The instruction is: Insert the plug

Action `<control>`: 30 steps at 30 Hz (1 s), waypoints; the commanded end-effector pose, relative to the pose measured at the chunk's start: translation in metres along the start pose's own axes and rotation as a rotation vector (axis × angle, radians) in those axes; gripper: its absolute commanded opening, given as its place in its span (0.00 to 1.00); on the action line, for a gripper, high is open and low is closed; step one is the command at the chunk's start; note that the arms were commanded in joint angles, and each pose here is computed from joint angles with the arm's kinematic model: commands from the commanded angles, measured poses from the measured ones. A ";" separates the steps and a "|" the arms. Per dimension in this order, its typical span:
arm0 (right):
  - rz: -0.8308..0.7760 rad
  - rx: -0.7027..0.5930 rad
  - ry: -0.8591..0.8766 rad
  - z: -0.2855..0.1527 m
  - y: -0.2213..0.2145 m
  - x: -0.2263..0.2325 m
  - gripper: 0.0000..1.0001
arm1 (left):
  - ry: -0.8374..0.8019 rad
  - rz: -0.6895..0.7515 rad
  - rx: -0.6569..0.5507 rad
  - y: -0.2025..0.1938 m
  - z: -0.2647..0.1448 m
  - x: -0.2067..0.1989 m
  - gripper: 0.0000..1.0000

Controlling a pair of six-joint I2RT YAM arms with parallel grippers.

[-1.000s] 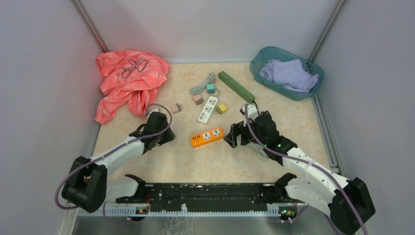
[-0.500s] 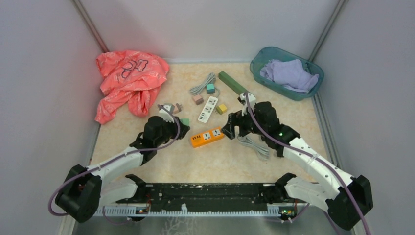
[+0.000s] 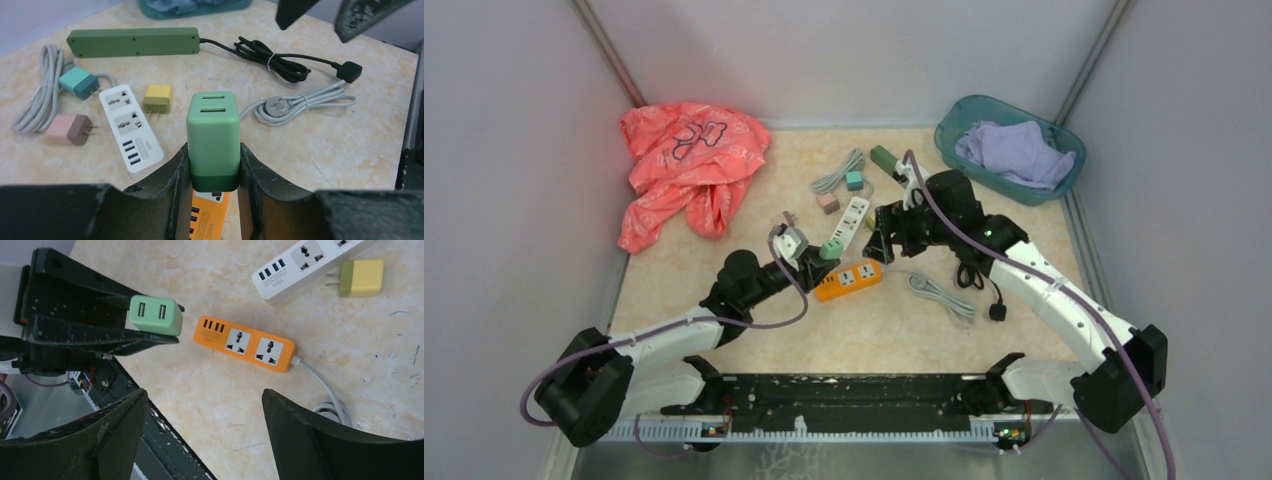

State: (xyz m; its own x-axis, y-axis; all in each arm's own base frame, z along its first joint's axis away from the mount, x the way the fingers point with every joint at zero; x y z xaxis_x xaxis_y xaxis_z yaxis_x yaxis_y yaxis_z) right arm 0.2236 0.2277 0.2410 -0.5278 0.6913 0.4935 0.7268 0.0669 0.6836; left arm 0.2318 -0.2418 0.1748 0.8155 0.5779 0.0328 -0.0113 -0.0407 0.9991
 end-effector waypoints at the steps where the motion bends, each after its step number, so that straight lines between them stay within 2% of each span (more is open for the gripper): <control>1: -0.020 -0.001 0.059 -0.007 0.019 0.024 0.84 | -0.117 0.165 -0.101 0.020 0.008 -0.017 0.14; 18: -0.019 0.078 0.089 0.022 0.013 0.043 0.81 | -0.154 0.329 -0.119 0.030 0.033 -0.036 0.14; 30: -0.019 0.100 0.035 0.039 0.002 0.038 0.66 | -0.159 0.346 -0.116 0.031 0.039 -0.044 0.13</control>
State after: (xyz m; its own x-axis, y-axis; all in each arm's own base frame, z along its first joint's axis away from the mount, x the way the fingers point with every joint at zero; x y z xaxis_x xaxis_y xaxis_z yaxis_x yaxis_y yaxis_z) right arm 0.2156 0.2713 0.2224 -0.5332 0.6755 0.5094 0.7902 0.1825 0.5850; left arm 0.2147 -0.2918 0.1812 0.8545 0.3998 0.3317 -0.2944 -0.1534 0.9433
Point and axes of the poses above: each gripper's point midway between its finger pads, its own z axis out along the fingers, its own x axis along the line the jaws close on, y = z × x, the point moved 3 cm from there along -z, back along the fingers, and after that the axes turned 6 degrees about z, right-handed, at the moved point
